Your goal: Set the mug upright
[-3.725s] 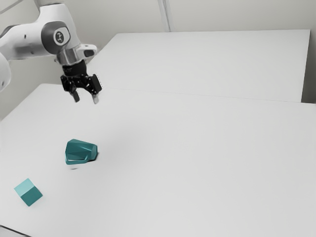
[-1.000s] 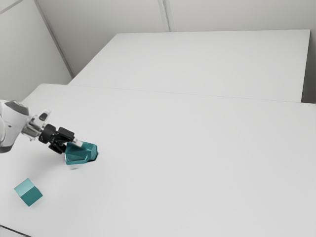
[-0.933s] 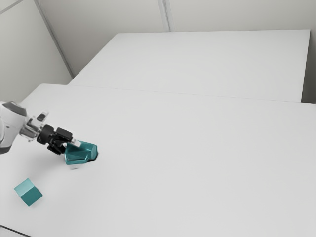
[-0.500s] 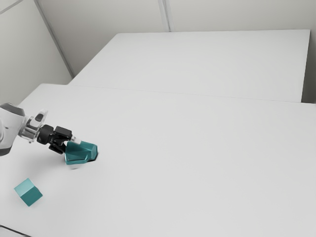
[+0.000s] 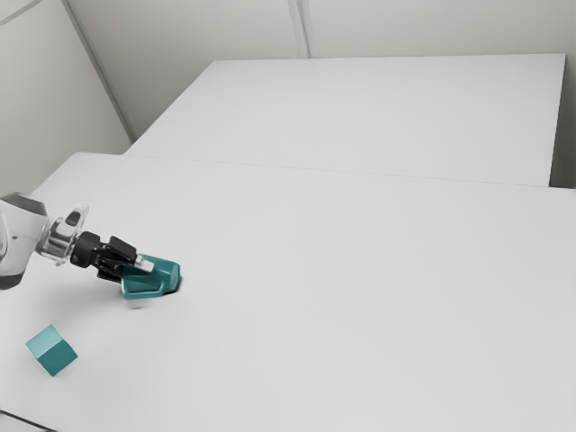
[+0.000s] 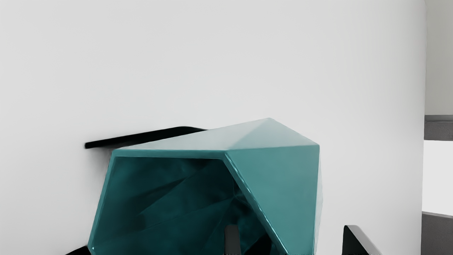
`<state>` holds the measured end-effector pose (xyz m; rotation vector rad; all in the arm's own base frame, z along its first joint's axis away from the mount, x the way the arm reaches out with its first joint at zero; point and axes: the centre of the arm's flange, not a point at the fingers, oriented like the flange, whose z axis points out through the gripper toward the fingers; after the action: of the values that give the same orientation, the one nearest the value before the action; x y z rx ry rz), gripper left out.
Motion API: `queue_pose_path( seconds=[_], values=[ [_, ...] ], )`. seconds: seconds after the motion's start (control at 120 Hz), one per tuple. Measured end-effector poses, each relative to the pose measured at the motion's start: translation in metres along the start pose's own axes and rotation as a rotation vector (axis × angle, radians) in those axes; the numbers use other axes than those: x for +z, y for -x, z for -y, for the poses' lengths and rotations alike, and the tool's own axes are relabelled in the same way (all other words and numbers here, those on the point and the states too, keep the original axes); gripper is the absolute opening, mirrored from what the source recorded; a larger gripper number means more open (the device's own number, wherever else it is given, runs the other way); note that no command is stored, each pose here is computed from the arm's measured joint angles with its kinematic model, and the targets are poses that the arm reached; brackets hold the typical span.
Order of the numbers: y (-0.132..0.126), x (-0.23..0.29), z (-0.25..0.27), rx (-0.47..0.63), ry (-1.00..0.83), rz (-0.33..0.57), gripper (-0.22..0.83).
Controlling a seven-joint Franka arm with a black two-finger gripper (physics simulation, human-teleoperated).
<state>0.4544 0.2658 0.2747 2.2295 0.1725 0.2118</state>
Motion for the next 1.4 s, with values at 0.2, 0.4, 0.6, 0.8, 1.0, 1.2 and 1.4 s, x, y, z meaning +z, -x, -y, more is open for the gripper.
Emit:
queue_pose_path(
  seconds=[0.2, 0.4, 0.6, 0.8, 1.0, 1.2, 1.4],
  values=[
    [-0.001, 0.0, 0.0, 0.005, -0.003, -0.001, 0.02],
    [-0.005, 0.0, -0.007, 0.031, -0.013, -0.008, -0.07],
    [-0.02, -0.008, -0.043, 0.114, -0.022, -0.032, -0.14],
    [-0.039, 0.002, -0.109, 0.274, -0.082, -0.002, -0.16],
    [-0.052, 0.041, -0.179, 0.487, -0.265, 0.168, -0.17],
    [-0.068, 0.08, -0.24, 0.723, -0.523, 0.347, -0.17],
    [-0.073, 0.145, -0.303, 0.93, -0.721, 0.506, -0.17]
  ],
)
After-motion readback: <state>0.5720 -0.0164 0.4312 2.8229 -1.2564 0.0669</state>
